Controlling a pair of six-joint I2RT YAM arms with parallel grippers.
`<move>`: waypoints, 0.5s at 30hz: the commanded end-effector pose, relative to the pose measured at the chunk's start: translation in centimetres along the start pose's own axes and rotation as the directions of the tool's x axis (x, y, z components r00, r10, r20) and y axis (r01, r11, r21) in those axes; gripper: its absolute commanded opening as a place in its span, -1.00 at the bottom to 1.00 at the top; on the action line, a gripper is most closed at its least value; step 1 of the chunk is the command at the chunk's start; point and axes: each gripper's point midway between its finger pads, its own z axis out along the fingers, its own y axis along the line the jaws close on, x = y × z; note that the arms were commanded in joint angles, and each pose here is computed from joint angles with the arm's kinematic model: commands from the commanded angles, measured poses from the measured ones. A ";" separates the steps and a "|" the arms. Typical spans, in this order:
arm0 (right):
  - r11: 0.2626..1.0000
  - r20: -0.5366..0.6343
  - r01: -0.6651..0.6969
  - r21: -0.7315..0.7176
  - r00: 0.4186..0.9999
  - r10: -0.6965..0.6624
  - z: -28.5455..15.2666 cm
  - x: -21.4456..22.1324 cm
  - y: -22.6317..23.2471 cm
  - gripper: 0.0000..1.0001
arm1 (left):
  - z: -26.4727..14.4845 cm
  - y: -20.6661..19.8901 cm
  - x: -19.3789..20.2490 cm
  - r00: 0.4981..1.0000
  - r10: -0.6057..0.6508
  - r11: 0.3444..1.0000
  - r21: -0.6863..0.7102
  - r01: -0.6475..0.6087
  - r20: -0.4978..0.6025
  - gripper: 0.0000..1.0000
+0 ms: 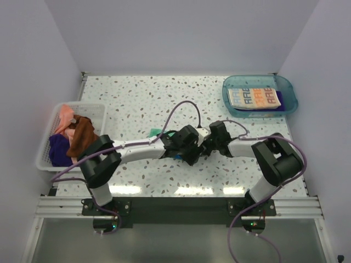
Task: Fold and stack the towels
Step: Neatly place the folded towel into the bin
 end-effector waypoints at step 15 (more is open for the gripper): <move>0.848 0.022 0.459 0.263 0.876 -0.481 -3.6 -12.0 4.2 -1.00 | -15.7 18.3 -0.8 0.810 -0.474 0.801 -0.212 0.560 0.346 1.00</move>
